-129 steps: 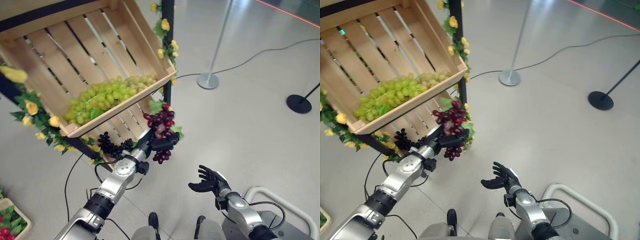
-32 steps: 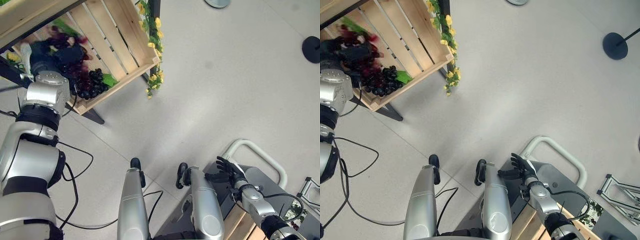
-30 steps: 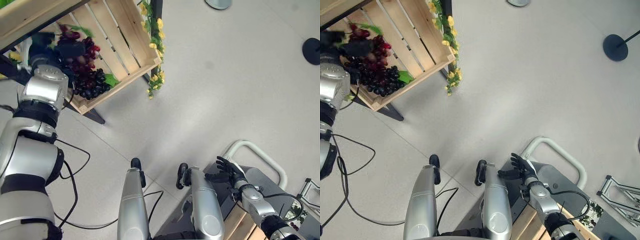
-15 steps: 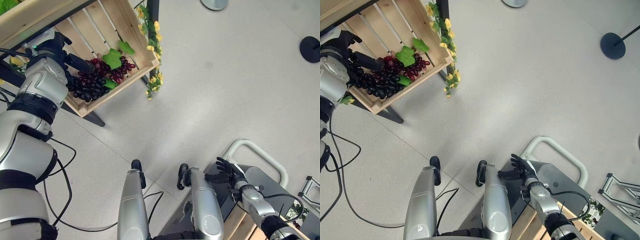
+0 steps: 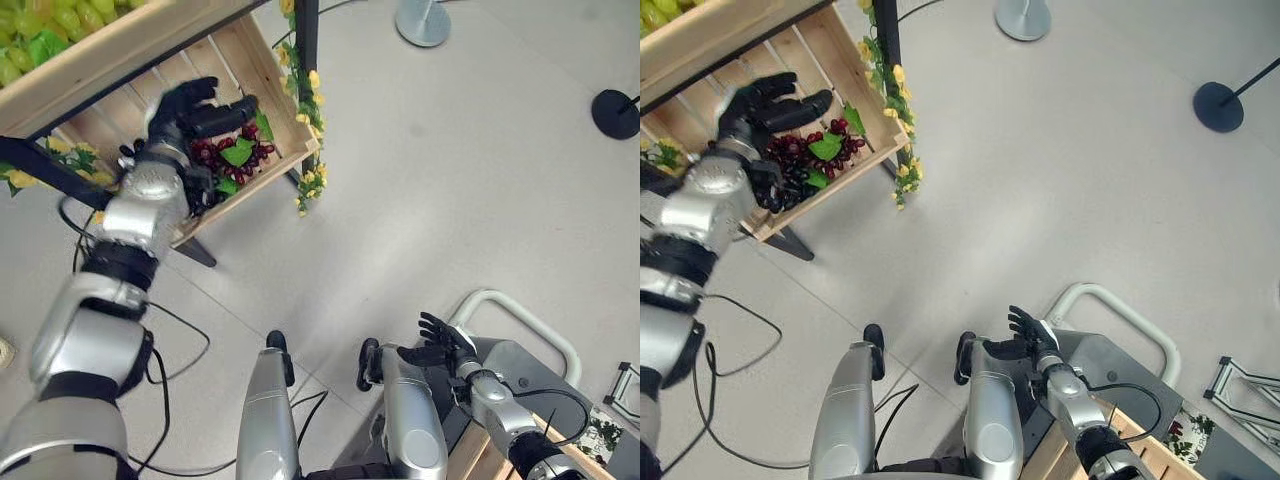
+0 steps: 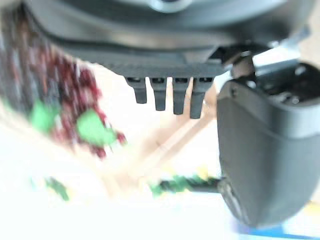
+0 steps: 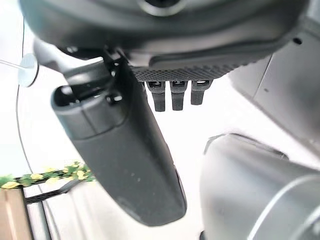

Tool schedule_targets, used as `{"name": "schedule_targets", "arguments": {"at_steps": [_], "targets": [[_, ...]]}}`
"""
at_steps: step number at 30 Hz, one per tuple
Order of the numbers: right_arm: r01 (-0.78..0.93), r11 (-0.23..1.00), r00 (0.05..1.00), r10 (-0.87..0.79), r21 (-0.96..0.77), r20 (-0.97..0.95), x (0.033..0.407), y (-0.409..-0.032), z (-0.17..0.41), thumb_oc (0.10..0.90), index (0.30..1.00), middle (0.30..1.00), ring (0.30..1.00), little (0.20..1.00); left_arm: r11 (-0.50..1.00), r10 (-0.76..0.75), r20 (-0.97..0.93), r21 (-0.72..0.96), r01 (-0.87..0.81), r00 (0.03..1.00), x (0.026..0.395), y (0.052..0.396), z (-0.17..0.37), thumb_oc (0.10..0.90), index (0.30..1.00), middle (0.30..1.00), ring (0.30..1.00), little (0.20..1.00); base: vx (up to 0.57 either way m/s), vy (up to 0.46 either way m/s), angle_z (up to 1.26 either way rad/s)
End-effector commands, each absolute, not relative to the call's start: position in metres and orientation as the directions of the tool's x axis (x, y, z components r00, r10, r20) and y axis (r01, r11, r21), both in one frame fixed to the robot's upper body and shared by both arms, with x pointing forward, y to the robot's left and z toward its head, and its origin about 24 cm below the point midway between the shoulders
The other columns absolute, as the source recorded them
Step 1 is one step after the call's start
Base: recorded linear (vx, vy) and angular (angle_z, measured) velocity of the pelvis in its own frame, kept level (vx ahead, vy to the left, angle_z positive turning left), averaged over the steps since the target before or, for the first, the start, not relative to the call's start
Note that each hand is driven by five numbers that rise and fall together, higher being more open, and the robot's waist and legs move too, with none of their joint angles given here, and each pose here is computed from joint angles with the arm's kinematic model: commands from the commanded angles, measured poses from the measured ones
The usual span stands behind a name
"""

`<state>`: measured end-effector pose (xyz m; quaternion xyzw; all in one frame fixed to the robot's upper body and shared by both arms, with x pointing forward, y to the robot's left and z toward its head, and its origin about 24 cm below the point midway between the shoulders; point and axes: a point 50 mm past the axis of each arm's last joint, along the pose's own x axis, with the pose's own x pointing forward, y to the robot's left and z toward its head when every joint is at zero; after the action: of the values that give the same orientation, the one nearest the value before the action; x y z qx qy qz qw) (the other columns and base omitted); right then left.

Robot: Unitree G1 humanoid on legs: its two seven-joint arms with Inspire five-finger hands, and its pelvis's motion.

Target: Pick up the fruits from the basket on one side to the basket on the other side

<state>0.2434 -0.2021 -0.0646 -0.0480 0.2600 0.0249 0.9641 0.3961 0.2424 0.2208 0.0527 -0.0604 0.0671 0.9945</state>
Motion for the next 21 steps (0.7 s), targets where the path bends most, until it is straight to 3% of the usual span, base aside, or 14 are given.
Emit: {"name": "schedule_targets", "arguments": {"at_steps": [1, 14, 21], "targets": [[-0.046, 0.993, 0.899, -0.008, -0.111, -0.439, 0.244, -0.210, -0.055, 0.800, 0.900, 0.900, 0.900, 0.900, 0.997, 0.051, 0.417, -0.074, -0.022, 0.907, 0.387, 0.231, 0.274, 0.800, 0.900, 0.900, 0.900, 0.900, 0.07, -0.014, -0.04], [-0.031, 0.996, 0.877, -0.016, -0.089, -0.481, 0.231, -0.199, -0.068, 0.800, 0.900, 0.900, 0.900, 0.900, 0.931, -0.072, 0.351, -0.313, 0.189, 0.934, 0.373, 0.196, 0.183, 0.800, 0.900, 0.900, 0.900, 0.900, 0.05, -0.065, -0.11], [0.117, 0.990, 0.833, -0.143, -0.082, -0.534, 0.210, -0.214, -0.083, 0.800, 0.900, 0.900, 0.900, 0.900, 0.873, -0.196, 0.214, -0.407, 0.270, 0.957, 0.341, 0.158, 0.103, 0.800, 0.900, 0.900, 0.900, 0.900, 0.14, -0.080, -0.11]]}}
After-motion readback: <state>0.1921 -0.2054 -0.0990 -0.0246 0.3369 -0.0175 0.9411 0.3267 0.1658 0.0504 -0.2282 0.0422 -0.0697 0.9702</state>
